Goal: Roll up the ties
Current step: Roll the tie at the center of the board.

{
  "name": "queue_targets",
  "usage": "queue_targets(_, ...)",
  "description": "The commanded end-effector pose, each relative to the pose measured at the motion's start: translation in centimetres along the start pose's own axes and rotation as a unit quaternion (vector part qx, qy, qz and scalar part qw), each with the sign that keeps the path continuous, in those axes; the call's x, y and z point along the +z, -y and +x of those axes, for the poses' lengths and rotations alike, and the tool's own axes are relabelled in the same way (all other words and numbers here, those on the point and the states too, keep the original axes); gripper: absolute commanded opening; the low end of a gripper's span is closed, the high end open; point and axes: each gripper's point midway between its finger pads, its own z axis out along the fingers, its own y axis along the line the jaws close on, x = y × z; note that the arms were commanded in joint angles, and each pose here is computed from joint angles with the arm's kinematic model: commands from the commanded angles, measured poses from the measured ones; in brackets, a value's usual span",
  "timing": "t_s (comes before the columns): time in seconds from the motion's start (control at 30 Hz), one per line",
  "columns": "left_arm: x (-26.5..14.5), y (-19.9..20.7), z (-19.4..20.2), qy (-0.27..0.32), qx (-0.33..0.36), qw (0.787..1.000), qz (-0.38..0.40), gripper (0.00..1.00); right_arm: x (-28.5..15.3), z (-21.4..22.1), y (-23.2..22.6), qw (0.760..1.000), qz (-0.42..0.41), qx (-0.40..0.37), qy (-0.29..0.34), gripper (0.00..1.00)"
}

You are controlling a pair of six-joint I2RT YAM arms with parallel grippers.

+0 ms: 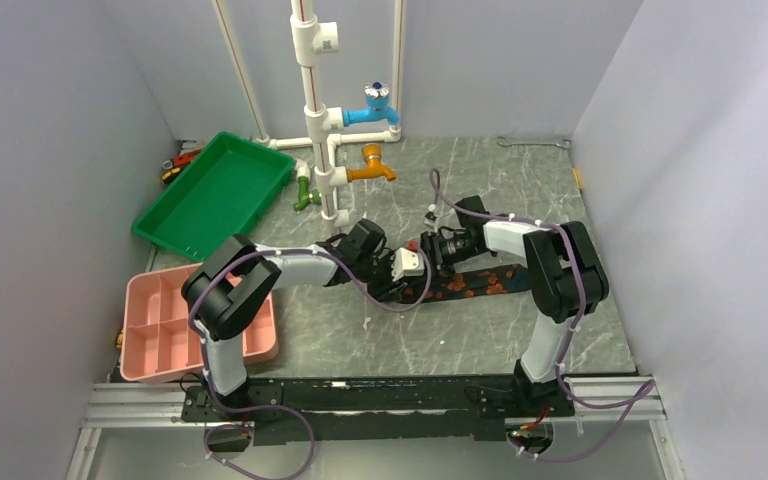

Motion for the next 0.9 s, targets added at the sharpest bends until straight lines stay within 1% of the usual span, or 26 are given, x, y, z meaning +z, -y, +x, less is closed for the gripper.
queue_targets(0.0, 0.3, 2.6, 7.4, -0.120, -0.051, 0.991, 0.019, 0.20, 0.6, -0.9, 1.2, 1.000, 0.011, 0.011, 0.005, 0.37)
queue_targets(0.07, 0.4, 2.5, 7.5, -0.123, -0.054, 0.991, 0.016, 0.22, 0.8, -1.0, 1.7, 1.000, 0.018, 0.013, -0.002, 0.27)
queue_targets(0.13, 0.6, 2.3, 7.4, -0.121, -0.056, 0.991, 0.014, 0.26, 0.9, -0.6, 2.3, 0.999, 0.028, 0.013, -0.012, 0.09)
queue_targets(0.17, 0.7, 2.3, 7.1, -0.117, -0.056, 0.991, 0.014, 0.30, 0.8, -0.2, 2.8, 0.999, 0.039, 0.012, -0.020, 0.00)
queue_targets(0.2, 0.7, 2.1, 6.8, -0.111, -0.057, 0.992, 0.012, 0.41, 0.8, 0.2, 3.5, 0.998, 0.053, 0.012, -0.027, 0.00)
queue_targets(0.27, 0.9, 1.7, 5.7, -0.088, -0.058, 0.994, 0.009, 0.53, 0.5, 0.8, 4.8, 0.996, 0.085, 0.004, -0.042, 0.00)
queue_targets(0.33, 0.9, 1.2, 4.2, -0.047, -0.056, 0.997, 0.006, 0.64, 0.2, 1.2, 6.1, 0.992, 0.114, 0.002, -0.051, 0.00)
queue_targets(0.37, 1.0, 0.9, 3.2, -0.023, -0.049, 0.999, 0.002, 0.67, 0.0, 1.3, 6.6, 0.990, 0.129, 0.003, -0.055, 0.00)
queue_targets(0.5, 0.8, 0.2, -0.9, 0.073, -0.006, 0.997, -0.007, 0.72, -0.7, 1.5, 8.6, 0.981, 0.183, 0.008, -0.057, 0.00)
queue_targets(0.57, 0.9, -0.1, -2.7, 0.116, 0.012, 0.993, -0.010, 0.73, -0.9, 1.1, 9.2, 0.978, 0.200, 0.006, -0.052, 0.00)
queue_targets(0.63, 1.3, -0.4, -4.2, 0.145, 0.024, 0.989, -0.009, 0.71, -1.0, 0.9, 9.6, 0.976, 0.212, 0.005, -0.053, 0.00)
queue_targets(0.77, 2.9, -0.5, -5.9, 0.172, 0.035, 0.985, 0.007, 0.69, -1.0, 0.1, 10.3, 0.973, 0.225, 0.000, -0.049, 0.00)
queue_targets(0.87, 4.1, -0.1, -6.5, 0.176, 0.037, 0.983, 0.020, 0.68, -0.9, -0.1, 10.3, 0.973, 0.225, -0.001, -0.050, 0.00)
